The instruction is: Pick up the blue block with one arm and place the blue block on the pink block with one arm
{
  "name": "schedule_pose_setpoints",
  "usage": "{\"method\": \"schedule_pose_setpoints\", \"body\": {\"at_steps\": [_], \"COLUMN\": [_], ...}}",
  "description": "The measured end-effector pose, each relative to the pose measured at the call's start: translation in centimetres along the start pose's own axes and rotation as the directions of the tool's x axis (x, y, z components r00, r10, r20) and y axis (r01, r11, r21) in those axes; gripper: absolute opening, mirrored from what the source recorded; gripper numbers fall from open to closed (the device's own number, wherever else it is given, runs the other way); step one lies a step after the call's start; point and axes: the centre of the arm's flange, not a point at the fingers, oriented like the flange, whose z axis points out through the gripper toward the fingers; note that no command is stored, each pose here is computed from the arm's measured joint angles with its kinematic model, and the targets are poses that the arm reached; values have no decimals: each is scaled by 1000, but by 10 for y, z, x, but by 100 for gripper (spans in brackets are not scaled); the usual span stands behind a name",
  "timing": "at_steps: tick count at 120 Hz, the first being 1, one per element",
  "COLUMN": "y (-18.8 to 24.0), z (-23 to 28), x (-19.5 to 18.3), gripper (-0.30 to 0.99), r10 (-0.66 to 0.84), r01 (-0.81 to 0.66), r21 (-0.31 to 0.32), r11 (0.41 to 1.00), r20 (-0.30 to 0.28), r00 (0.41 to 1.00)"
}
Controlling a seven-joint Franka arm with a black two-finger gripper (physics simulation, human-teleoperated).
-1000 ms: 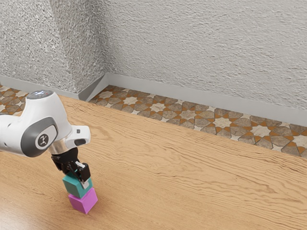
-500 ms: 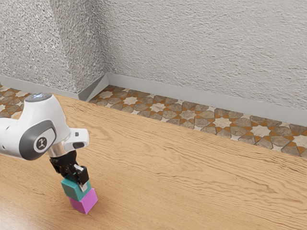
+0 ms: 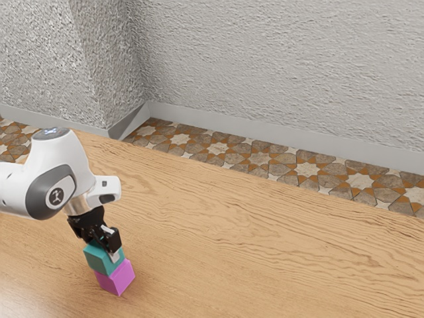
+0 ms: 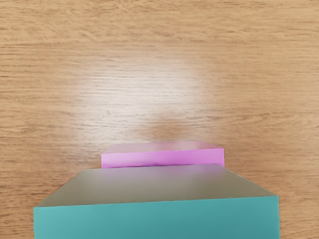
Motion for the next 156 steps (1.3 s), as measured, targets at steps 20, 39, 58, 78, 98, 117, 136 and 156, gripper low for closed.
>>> {"method": "schedule_pose_setpoints", "body": {"at_steps": [20,39,58,78,98,117,136,156], "y": [3,3,3,4,11,13,15,16], "z": [1,1,1,1,1,0,-121,-277], "x": [1,2,2,2,2,3,41,36], "gripper": [40,40,40,40,47,59,64,67], "r10": [7,9,9,11,32,39,46,91], "r01": [-7,-9,-9,-11,-32,-39,-42,-74], "r21": [0,0,0,0,0,0,22,77], "r11": [1000,1000,1000,1000,999,999,999,994], "r20": [0,-1,-4,-5,-6,-9,-190,-246], "r00": [1000,1000,1000,1000,999,999,981,965]}}
